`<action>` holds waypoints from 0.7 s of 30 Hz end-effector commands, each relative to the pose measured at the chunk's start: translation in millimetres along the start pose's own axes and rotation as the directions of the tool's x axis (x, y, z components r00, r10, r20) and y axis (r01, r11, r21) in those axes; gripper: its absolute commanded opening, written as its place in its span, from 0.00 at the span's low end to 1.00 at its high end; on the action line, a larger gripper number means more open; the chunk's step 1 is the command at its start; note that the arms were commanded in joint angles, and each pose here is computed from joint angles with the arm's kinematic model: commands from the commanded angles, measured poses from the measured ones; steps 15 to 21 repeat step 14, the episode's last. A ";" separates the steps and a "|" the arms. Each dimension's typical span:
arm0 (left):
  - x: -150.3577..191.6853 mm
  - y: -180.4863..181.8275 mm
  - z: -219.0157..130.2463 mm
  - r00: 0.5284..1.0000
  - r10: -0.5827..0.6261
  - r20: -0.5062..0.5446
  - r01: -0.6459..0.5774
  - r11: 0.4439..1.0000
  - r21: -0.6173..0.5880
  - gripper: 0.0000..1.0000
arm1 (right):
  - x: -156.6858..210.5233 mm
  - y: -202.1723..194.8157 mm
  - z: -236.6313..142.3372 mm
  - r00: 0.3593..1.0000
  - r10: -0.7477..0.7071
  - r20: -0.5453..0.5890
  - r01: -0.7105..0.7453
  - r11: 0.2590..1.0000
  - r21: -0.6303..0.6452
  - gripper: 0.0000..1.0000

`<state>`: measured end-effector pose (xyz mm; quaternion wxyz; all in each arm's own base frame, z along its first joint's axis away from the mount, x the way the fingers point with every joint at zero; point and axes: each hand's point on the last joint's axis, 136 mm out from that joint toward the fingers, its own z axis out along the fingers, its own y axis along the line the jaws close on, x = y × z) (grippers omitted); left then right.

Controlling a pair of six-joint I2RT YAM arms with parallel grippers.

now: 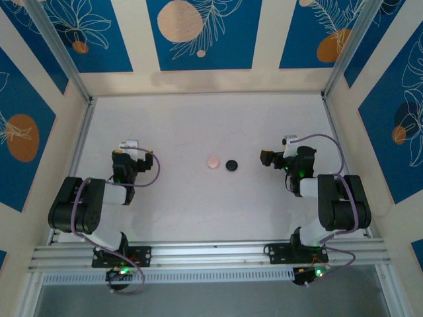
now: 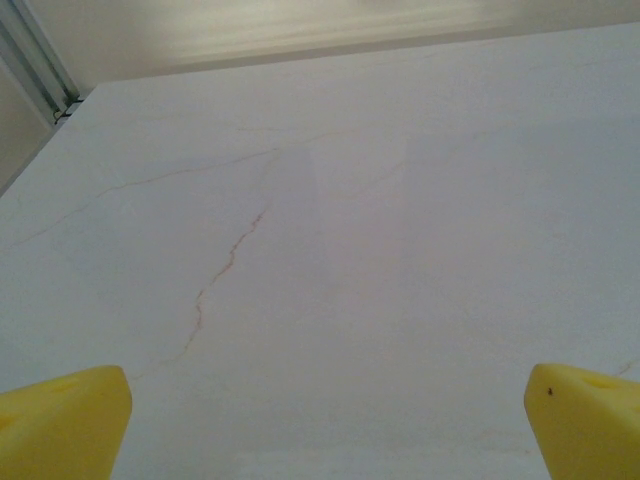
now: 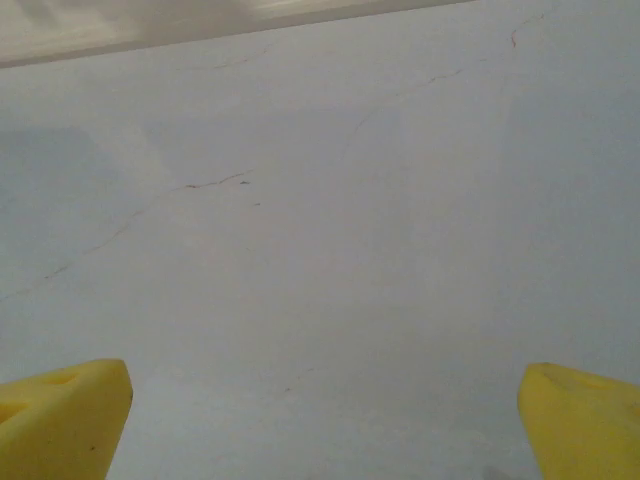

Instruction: Insert wireless bluetooth earbuds into charging case

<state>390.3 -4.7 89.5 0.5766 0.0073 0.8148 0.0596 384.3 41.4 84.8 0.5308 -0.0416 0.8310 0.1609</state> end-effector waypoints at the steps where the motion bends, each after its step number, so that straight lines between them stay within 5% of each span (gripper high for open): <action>1: -4.9 -1.5 3.3 1.000 -0.001 0.009 0.001 1.000 0.016 1.00 | -12.9 -0.5 0.4 0.999 -0.033 0.042 0.033 0.999 0.003 0.99; 21: -4.8 -2.6 2.9 1.000 0.002 0.009 -0.002 1.000 0.024 1.00 | -13.8 -0.1 -0.3 0.998 -0.036 0.046 0.036 0.999 0.003 0.99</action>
